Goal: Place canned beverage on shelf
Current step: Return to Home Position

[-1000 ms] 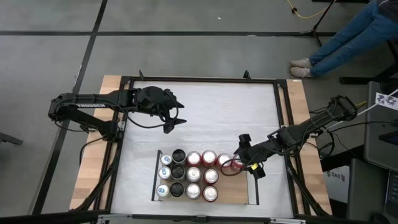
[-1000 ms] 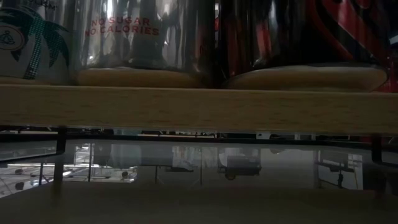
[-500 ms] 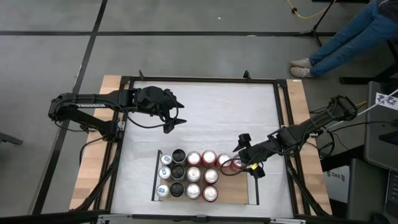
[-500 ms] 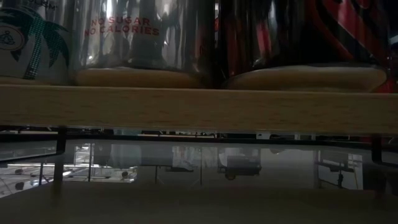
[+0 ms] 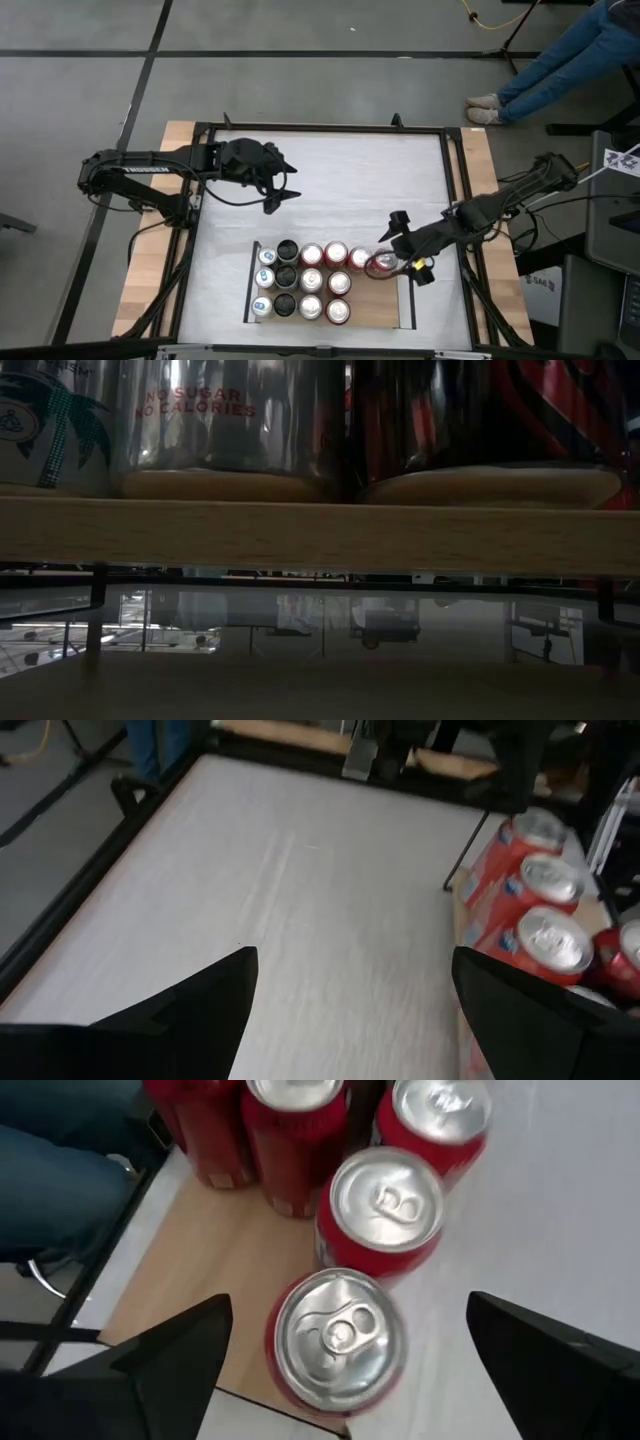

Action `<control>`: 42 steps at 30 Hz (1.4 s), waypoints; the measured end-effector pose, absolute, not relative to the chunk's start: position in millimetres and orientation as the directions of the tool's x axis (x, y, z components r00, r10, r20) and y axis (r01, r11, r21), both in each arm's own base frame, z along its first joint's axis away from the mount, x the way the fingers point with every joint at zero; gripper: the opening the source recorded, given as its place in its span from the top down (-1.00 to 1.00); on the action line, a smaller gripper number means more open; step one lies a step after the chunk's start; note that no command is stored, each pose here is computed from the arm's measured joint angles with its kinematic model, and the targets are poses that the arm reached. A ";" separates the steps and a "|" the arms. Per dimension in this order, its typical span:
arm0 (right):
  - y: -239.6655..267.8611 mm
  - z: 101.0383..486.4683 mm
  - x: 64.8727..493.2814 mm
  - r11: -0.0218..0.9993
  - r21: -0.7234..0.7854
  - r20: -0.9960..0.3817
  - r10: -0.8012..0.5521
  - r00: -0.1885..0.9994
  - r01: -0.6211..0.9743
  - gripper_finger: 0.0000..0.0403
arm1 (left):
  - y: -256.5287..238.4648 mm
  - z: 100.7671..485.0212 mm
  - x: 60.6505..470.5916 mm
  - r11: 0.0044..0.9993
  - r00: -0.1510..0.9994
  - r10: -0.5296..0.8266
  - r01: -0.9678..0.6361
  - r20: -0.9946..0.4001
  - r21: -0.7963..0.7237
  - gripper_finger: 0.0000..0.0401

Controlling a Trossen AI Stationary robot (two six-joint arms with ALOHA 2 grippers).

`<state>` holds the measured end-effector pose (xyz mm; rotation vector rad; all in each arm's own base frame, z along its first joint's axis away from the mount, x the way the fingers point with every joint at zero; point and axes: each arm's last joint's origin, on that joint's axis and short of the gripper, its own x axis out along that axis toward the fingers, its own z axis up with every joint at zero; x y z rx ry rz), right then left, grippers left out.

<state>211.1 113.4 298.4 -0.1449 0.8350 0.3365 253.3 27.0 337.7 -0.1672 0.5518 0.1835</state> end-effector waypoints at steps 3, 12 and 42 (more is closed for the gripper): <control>111.7 315.8 208.4 0.926 -0.029 -0.739 0.234 0.632 -0.377 -0.95 | 27.1 342.7 255.2 0.971 0.865 0.125 -0.206 -0.486 -0.117 -0.63; 104.5 378.9 201.7 0.871 -0.249 -0.662 0.165 0.731 -0.423 -0.95 | 28.2 376.9 235.9 0.971 0.921 0.155 -0.210 -0.358 -0.119 -0.63; 36.3 409.7 88.7 0.950 -0.268 -0.218 0.105 0.970 -0.163 -0.95 | 14.9 350.6 82.0 0.950 0.945 0.302 -0.309 -0.126 -0.043 0.10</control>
